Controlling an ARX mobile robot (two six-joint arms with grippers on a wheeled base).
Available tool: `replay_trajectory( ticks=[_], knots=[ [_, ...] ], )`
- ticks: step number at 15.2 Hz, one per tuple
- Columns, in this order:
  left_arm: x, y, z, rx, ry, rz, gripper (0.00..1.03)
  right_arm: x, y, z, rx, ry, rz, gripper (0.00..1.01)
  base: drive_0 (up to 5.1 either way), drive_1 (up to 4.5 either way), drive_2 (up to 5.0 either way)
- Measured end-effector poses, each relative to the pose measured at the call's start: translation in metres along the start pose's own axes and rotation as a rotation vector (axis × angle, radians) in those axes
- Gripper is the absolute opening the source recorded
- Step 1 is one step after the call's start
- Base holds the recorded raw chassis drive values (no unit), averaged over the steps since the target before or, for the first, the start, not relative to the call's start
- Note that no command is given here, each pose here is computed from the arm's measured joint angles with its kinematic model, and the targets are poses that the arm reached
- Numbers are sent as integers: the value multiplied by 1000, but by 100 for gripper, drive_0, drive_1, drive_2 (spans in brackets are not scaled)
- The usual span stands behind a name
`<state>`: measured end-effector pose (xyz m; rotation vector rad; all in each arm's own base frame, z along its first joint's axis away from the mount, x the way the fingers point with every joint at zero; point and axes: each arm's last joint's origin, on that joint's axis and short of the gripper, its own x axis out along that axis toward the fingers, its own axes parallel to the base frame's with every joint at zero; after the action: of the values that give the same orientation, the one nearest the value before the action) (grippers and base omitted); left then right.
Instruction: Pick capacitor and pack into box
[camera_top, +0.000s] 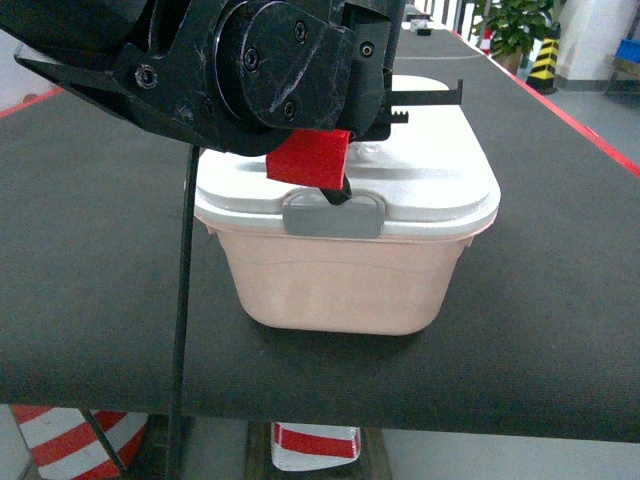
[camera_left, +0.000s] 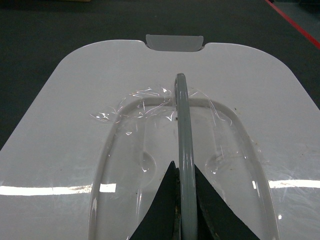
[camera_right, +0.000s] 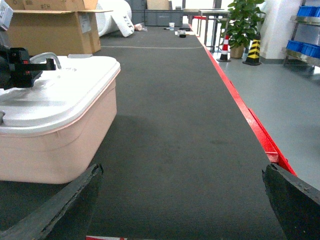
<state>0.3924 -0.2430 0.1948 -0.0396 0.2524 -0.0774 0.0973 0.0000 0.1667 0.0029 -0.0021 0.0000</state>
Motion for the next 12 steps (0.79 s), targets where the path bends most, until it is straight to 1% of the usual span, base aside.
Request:
replay_trajectory(
  ticks=[1, 2, 3, 4, 5, 6, 8, 9, 10, 11, 12],
  knots=[
    [1, 0, -1, -4, -6, -1, 2, 0, 0, 0, 0, 0, 0, 98, 0, 0, 0],
    [1, 0, 1, -14, -24, -6, 13, 0, 0, 0, 0, 0, 0, 98, 0, 0, 0],
    [2, 1, 7, -37, -70, -14, 29, 0, 0, 0, 0, 0, 0, 98, 0, 0, 0],
    [3, 5, 12, -54, -111, -12, 47, 0, 0, 0, 0, 0, 0, 98, 0, 0, 0],
    [4, 7, 18, -69, -161, -15, 60, 0, 0, 0, 0, 0, 0, 98, 0, 0, 0],
    [4, 12, 25, -76, -189, -12, 70, 0, 0, 0, 0, 0, 0, 98, 0, 0, 0],
    [4, 23, 42, -101, -252, 5, 88, 0, 0, 0, 0, 0, 0, 98, 0, 0, 0],
    [0, 35, 59, -117, -301, 21, 100, 0, 0, 0, 0, 0, 0, 98, 0, 0, 0],
    [-5, 48, 76, -130, -345, 43, 97, 0, 0, 0, 0, 0, 0, 98, 0, 0, 0],
    [-11, 60, 87, -141, -379, 64, 98, 0, 0, 0, 0, 0, 0, 98, 0, 0, 0],
    [-18, 72, 94, -145, -394, 84, 98, 0, 0, 0, 0, 0, 0, 98, 0, 0, 0]
  ],
)
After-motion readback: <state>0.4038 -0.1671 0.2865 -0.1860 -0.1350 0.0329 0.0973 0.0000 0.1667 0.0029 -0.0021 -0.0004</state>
